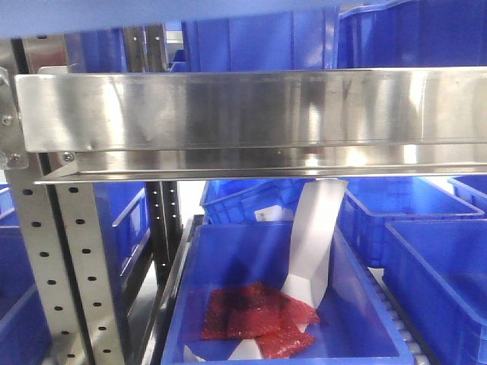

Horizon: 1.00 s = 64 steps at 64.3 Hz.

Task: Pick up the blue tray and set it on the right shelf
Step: 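Raise the tray with both grippers above the upper steel shelf, then lower the tray onto the upper shelf rollers with both grippers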

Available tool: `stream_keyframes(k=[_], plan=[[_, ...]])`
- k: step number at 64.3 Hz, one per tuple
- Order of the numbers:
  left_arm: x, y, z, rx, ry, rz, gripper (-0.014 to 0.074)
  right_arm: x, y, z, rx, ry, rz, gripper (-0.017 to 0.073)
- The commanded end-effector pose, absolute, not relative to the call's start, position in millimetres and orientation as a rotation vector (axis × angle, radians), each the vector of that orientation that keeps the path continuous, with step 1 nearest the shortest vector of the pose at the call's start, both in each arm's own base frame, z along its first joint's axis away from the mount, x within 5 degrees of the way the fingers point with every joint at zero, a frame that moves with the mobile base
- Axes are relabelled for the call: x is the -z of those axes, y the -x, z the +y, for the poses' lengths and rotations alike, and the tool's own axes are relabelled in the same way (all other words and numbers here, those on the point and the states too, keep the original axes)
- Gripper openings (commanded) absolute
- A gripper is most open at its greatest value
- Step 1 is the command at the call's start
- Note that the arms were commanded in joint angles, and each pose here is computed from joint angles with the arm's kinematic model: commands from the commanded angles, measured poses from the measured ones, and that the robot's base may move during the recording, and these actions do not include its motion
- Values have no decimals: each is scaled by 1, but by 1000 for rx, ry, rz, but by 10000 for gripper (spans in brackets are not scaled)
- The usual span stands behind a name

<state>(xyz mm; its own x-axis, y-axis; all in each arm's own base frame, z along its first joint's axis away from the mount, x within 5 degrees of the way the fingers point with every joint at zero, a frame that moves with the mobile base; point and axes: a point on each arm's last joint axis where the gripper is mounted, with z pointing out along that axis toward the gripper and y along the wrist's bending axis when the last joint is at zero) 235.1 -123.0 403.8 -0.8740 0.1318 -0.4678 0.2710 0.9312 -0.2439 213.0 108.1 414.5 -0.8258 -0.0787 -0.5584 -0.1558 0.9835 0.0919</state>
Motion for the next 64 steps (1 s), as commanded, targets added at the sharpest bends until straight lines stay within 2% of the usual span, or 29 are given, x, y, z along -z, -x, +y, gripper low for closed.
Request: stream_keyframes(k=[1, 15, 24, 44, 58, 64], plan=[[-432, -233, -124, 432, -345, 2541, -48, -445, -212, 96, -159, 168, 2387, 57], [-458, -273, -142, 446, -344, 2458, -48, -465, -241, 76, -91, 100, 2349, 57], [-461, -302, -155, 445, -333, 2399, -48, -464, -269, 72, -86, 74, 2355, 57], [-417, -357, -177, 394, -321, 2434, -48, -424, -335, 76, -53, 46, 2381, 57], [-396, -374, -184, 380, -319, 2457, -45, -398, -363, 82, -52, 57, 2390, 57], [-389, -379, -187, 378, -319, 2464, -9, -389, -369, 83, -43, 57, 2417, 58]])
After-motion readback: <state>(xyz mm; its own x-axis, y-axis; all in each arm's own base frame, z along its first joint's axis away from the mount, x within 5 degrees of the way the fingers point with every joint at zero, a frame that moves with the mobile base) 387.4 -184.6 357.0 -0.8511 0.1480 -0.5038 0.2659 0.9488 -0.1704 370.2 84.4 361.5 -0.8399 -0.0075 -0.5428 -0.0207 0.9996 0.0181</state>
